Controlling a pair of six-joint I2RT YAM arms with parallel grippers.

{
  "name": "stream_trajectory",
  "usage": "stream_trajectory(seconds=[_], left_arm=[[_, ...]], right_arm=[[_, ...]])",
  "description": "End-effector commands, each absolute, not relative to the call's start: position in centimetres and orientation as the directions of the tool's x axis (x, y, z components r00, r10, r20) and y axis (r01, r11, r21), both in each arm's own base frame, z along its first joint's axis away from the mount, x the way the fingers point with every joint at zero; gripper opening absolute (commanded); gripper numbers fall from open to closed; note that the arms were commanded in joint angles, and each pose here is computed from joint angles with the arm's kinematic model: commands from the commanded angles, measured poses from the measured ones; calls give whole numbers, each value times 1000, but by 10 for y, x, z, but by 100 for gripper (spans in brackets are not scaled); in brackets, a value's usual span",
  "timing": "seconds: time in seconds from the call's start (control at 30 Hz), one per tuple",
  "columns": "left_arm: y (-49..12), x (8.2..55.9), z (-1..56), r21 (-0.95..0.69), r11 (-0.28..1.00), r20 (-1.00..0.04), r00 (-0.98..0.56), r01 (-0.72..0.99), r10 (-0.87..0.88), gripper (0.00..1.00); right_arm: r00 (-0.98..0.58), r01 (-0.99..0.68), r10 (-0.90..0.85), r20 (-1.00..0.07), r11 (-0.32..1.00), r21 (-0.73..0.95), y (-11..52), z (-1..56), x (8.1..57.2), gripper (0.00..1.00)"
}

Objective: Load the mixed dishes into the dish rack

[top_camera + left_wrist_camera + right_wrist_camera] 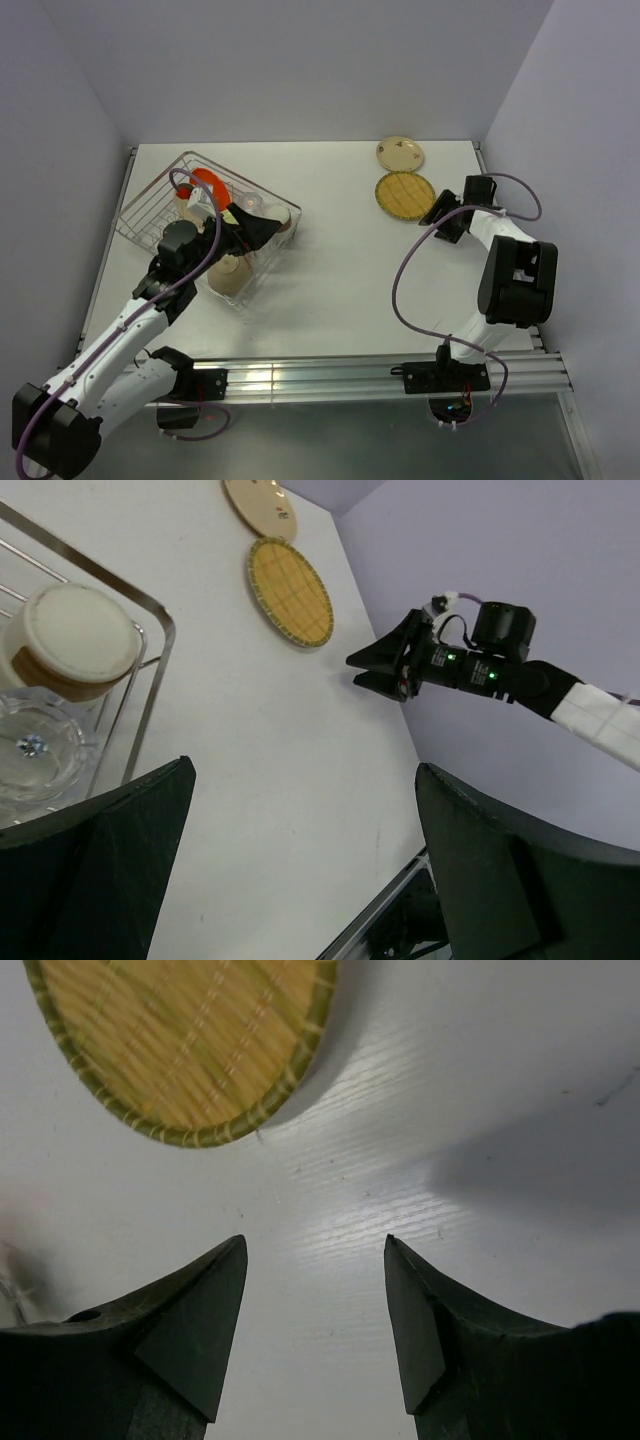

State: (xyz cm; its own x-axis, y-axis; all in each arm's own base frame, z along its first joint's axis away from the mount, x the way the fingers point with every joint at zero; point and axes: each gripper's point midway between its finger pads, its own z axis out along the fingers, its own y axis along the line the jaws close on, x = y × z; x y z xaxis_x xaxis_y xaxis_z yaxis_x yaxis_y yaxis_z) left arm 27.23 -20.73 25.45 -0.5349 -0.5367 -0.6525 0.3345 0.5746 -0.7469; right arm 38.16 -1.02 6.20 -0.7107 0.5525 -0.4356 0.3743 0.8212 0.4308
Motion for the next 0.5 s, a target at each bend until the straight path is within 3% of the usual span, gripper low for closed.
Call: stream_trajectory(seconds=[0.0, 0.33, 0.47], left_arm=[[-217, 269, 290, -757, 494, -653, -493, 427, -575, 99], [-226, 266, 288, -771, 486, -636, -507, 411, -581, 99], [-225, 264, 290, -775, 485, -632, -503, 406, -589, 99]], right_arm=[[-571, 436, 680, -459, 725, 532, -30, 76, 408, 64], [-508, 519, 838, -197, 481, 707, -16, 47, 446, 62], [-479, 520, 856, -192, 453, 724, -18, 43, 454, 61]])
